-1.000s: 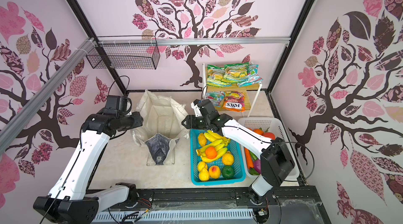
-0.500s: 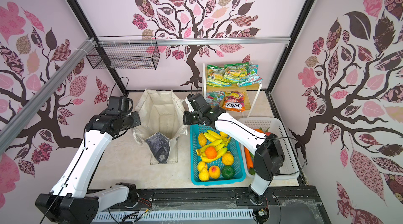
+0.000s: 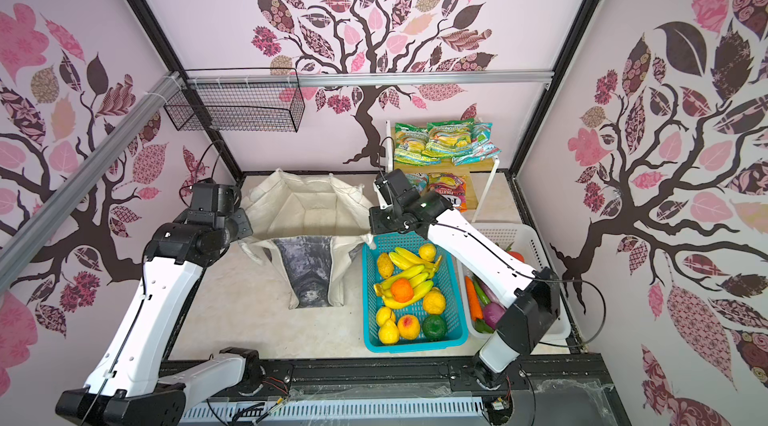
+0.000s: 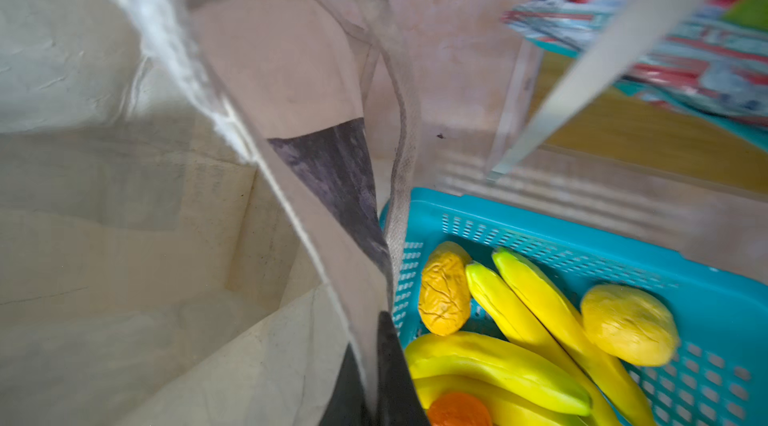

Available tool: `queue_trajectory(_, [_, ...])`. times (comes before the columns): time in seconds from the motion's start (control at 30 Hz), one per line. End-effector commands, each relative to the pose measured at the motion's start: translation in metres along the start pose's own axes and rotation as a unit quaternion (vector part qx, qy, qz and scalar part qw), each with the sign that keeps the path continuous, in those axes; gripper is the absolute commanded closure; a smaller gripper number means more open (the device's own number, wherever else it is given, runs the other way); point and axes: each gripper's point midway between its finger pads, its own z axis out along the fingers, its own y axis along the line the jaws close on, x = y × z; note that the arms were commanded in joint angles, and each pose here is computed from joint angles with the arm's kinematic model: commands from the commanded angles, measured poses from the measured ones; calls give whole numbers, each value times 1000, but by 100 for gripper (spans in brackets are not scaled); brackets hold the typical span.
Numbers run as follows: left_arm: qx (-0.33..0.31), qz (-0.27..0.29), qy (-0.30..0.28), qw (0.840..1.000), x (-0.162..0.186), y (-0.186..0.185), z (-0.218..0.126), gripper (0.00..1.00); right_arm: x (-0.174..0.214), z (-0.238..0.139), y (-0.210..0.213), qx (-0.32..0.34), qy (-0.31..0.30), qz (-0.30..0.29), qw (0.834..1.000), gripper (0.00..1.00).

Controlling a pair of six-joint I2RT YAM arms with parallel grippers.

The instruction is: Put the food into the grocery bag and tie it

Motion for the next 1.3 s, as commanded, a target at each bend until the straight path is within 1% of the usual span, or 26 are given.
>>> queue_trajectory(0.0, [-7,-16,-27,999,-11,6,-3,100,2,-27,-20,26,-7,-4,1000,100])
queue_trajectory(0.03, [6,-16,-17,1000,-5,1,0,100,5,-26,-20,22,-1,-4,1000,100])
queue_trajectory(0.1, [62,-15,-12,998,3,-16,4,100,12,-20,-15,7,11,4,1000,100])
queue_trajectory(0.17, [116,-17,-25,993,8,-30,1,100,16,-14,-10,-12,10,10,1000,100])
queue_trajectory(0.27, [163,-4,-34,986,17,-42,-3,100,19,-8,-1,-18,4,7,1000,100])
queue_trajectory(0.47, [208,4,-7,978,39,-59,7,100,24,8,28,-28,13,-20,999,99])
queue_trajectory(0.57, [222,1,-3,975,45,-64,9,100,26,15,31,-31,18,-19,999,93])
queue_trajectory(0.63, [228,5,3,974,49,-65,9,100,24,16,33,-40,7,-17,999,90])
queue_trajectory(0.7, [228,2,2,974,48,-65,8,100,18,14,35,-45,-8,-16,999,81])
queue_trajectory(0.8, [239,1,4,971,49,-68,7,100,10,5,40,-60,-31,-13,998,55])
queue_trajectory(0.87, [251,4,5,968,51,-72,5,100,9,-2,42,-71,-45,-6,996,41])
queue_trajectory(0.97, [251,1,-4,968,49,-70,2,100,11,-17,40,-85,-67,6,994,26])
queue_trajectory(1.07, [276,-1,-2,961,47,-79,-2,100,13,-34,36,-90,-89,10,992,15])
queue_trajectory(1.1, [278,-1,2,961,47,-80,-3,100,12,-41,34,-89,-98,11,991,9])
queue_trajectory(1.13, [276,-3,4,961,47,-80,-2,100,12,-47,32,-86,-106,8,991,0])
queue_trajectory(1.27, [256,-4,-5,967,45,-71,-2,100,7,-66,18,-65,-133,6,989,0])
